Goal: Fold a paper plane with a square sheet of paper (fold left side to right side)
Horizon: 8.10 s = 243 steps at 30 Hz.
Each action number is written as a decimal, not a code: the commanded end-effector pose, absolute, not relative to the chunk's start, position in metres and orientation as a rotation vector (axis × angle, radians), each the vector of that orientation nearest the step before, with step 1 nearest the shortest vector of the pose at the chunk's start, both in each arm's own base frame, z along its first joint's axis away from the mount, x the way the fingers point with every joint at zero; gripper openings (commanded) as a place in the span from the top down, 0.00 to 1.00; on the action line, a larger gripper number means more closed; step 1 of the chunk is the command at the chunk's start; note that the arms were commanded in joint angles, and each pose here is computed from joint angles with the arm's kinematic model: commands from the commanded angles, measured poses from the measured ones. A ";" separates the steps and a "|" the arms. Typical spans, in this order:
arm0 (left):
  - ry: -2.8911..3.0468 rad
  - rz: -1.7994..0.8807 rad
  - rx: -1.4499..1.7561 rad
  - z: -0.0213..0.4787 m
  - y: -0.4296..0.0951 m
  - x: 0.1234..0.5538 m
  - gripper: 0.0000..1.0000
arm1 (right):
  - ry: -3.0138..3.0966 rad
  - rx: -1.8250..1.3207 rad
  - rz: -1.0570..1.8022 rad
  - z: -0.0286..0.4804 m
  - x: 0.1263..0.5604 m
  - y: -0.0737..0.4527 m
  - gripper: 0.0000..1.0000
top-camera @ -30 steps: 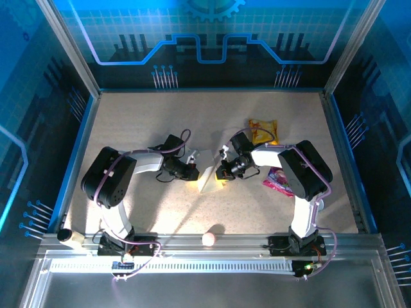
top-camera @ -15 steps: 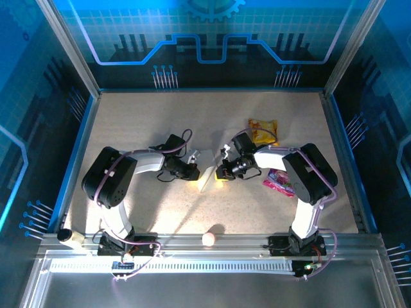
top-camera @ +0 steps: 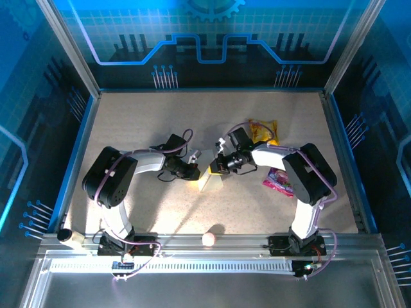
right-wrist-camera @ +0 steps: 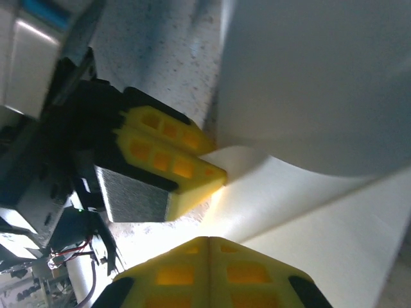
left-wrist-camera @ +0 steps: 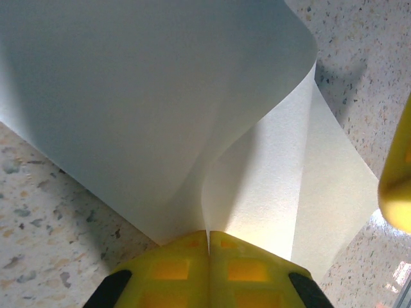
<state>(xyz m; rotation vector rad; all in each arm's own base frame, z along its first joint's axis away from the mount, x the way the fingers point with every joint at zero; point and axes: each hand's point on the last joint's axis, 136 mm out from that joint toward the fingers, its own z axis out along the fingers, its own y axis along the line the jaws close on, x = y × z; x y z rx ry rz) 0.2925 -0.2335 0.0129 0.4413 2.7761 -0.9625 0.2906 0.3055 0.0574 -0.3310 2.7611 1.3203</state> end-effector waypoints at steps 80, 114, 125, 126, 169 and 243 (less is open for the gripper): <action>2.880 -1.081 -0.031 0.028 -0.270 0.246 1.00 | 3.135 -0.168 1.022 -0.032 0.256 0.275 1.00; 2.863 -1.016 -0.022 0.022 -0.259 0.245 1.00 | 3.142 -0.164 1.001 -0.034 0.253 0.271 1.00; 2.900 -0.992 -0.039 0.007 -0.253 0.236 1.00 | 3.147 -0.160 0.999 -0.035 0.252 0.271 1.00; 2.901 -0.990 -0.037 0.007 -0.253 0.235 1.00 | 3.143 -0.162 0.999 -0.034 0.253 0.272 1.00; 2.943 -0.914 -0.037 -0.010 -0.237 0.216 1.00 | 2.856 -0.399 1.204 0.026 0.260 0.317 1.00; 2.952 -0.869 -0.021 -0.011 -0.229 0.208 1.00 | 2.795 -0.266 1.038 0.056 0.334 0.252 1.00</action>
